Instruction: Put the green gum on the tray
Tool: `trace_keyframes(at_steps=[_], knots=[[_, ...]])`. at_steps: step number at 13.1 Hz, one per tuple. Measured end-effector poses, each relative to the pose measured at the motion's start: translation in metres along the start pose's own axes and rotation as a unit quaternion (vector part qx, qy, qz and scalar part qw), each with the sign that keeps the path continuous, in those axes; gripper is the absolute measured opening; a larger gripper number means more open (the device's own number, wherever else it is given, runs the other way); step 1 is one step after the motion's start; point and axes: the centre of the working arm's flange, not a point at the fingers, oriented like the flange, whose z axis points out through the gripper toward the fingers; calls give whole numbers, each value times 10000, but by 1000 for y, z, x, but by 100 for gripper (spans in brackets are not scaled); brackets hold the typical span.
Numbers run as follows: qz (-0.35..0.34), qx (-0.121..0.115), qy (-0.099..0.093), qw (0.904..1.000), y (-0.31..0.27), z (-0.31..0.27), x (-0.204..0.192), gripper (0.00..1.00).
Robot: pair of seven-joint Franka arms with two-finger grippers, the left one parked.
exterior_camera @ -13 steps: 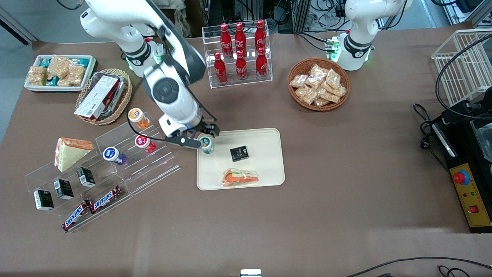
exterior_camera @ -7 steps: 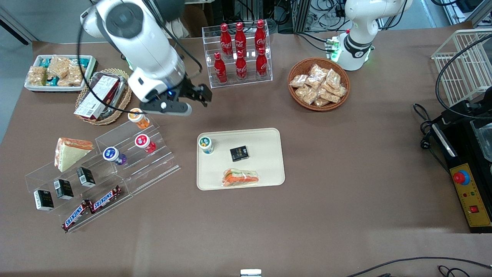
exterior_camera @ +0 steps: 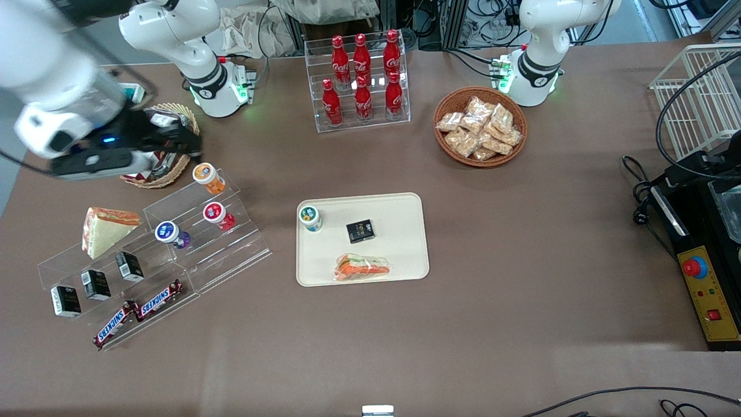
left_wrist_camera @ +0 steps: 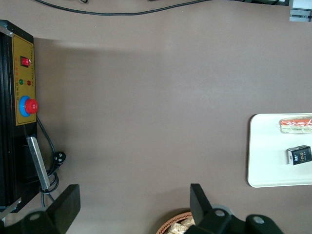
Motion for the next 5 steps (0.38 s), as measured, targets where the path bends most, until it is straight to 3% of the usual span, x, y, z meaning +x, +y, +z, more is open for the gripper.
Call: trace_keyframes(at_steps=[5], knots=[[-220,-93,27,9997,95,-4,9,100]])
